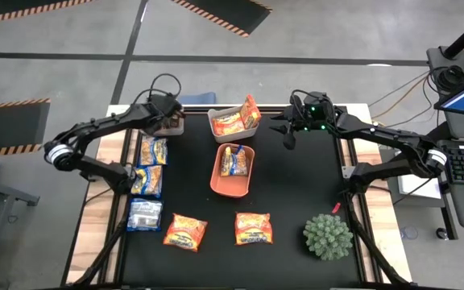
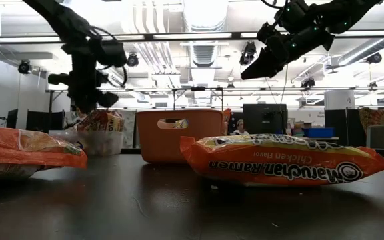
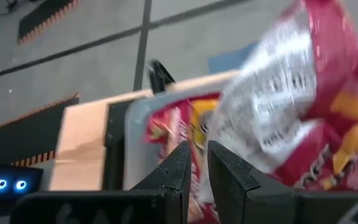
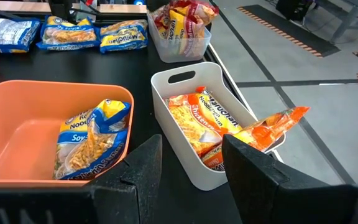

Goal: Sort Maruchan noodles
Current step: Put the red bag into the transparent bin

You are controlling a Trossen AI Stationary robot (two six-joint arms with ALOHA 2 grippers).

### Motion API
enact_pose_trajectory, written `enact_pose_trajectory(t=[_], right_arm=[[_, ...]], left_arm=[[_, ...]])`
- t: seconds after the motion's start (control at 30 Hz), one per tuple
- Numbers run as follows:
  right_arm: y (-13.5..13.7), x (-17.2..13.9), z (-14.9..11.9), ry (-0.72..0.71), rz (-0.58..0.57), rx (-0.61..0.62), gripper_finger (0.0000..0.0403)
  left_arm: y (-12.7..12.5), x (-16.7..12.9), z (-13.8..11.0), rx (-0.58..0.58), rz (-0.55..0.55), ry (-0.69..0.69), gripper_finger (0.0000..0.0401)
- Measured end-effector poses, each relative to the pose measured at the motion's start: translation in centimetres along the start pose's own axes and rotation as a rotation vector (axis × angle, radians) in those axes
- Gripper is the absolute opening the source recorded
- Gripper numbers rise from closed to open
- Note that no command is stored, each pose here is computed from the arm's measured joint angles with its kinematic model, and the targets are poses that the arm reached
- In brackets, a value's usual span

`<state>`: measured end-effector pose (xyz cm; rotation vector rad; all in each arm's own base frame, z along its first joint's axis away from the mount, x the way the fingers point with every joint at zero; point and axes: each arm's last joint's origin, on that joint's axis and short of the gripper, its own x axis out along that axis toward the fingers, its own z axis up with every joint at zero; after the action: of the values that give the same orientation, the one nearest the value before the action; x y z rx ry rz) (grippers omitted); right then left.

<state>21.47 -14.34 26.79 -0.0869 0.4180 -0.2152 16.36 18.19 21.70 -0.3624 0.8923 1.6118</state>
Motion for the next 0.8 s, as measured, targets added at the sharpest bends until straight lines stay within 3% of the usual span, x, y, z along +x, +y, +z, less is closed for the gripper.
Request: enact_pose_trajectory(t=[0.33, 0.57, 0.67, 0.8], right_arm=[[0.0, 0.0, 0.0, -0.001, -0.001, -0.009, 0.0157], [0.0, 0.0, 0.0, -0.001, -0.001, -0.011, 0.0157], [0.0, 0.0, 0.0, -0.001, -0.001, -0.011, 0.0157], [0.0, 0.0, 0.1, -0.005, -0.002, -0.013, 0.0157]], left_arm=[[-2.3, 1.6, -1.6, 0.006, -0.097, 0.071, 0.0036], [-1.9, 1.6, -2.3, 0.049, -0.06, 0.135, 0.0036], [-1.2, 0.4, -1.5, 0.045, -0.065, 0.128, 0.0036], [-0.7, -1.8, 0.9, -0.001, -0.134, 0.015, 0.0036]])
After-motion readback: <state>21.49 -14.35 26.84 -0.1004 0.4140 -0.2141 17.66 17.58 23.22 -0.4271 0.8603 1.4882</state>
